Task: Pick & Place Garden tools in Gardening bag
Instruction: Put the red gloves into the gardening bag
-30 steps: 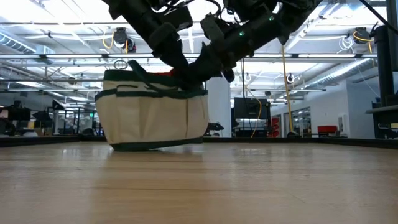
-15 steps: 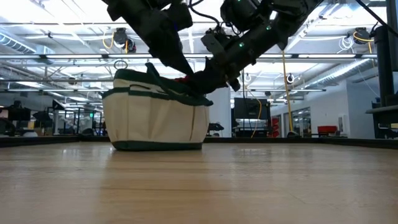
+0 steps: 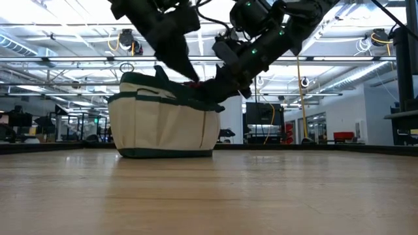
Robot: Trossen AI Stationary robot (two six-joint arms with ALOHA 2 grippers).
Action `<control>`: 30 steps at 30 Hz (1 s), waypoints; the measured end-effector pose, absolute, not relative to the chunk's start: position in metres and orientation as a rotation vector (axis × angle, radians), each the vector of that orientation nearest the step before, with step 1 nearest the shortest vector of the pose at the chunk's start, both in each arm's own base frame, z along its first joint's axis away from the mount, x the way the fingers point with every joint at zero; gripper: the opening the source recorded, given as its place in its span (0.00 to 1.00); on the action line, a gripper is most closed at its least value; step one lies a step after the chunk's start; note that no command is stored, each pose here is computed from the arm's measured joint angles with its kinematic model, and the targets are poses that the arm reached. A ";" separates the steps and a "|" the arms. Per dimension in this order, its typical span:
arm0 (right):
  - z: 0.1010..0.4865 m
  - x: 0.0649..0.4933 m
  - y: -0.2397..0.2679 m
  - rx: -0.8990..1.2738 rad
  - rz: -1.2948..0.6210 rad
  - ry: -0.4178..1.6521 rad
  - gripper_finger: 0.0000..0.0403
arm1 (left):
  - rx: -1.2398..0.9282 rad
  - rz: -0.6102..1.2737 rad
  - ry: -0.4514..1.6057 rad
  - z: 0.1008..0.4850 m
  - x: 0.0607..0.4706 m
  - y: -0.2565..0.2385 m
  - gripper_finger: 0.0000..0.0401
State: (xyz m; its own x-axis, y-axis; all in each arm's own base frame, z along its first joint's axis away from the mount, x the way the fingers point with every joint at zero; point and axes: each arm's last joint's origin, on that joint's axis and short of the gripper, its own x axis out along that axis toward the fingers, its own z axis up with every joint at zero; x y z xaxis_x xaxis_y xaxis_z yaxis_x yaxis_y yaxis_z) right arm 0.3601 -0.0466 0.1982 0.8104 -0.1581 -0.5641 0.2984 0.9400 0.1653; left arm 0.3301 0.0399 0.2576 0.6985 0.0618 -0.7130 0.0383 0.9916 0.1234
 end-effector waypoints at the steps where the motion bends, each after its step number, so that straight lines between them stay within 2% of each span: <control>1: 0.199 0.361 -0.046 0.252 -0.244 0.565 0.00 | 0.148 0.050 0.819 0.256 0.329 0.041 0.02; 11: 0.205 0.362 -0.036 0.214 -0.199 0.538 0.00 | 0.160 0.153 0.948 0.243 0.326 0.046 0.01; 19: 0.215 0.358 -0.008 0.030 -0.078 0.546 0.01 | 0.174 0.184 1.013 0.240 0.320 0.047 0.01; 22: 0.214 0.355 -0.001 -0.132 -0.032 0.587 0.06 | 0.172 0.181 1.016 0.240 0.320 0.047 0.02; 25: 0.211 0.354 -0.001 -0.193 -0.090 0.613 0.16 | 0.171 0.182 1.013 0.241 0.319 0.047 0.01; 27: 0.213 0.355 -0.005 -0.163 -0.194 0.597 0.23 | 0.171 0.182 1.013 0.241 0.319 0.047 0.01; 30: 0.213 0.354 -0.013 0.013 -0.342 0.575 0.33 | 0.164 0.186 1.012 0.241 0.319 0.047 0.02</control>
State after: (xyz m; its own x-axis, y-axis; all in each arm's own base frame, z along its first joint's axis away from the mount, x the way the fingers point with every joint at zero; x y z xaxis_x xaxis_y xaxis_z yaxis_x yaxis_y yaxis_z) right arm 0.3535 -0.0135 0.2127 0.7843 -0.3135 -0.5353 0.3208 0.9435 -0.0824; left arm 0.3188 0.0467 0.2411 0.5165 0.2299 -0.8248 -0.0787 0.9719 0.2216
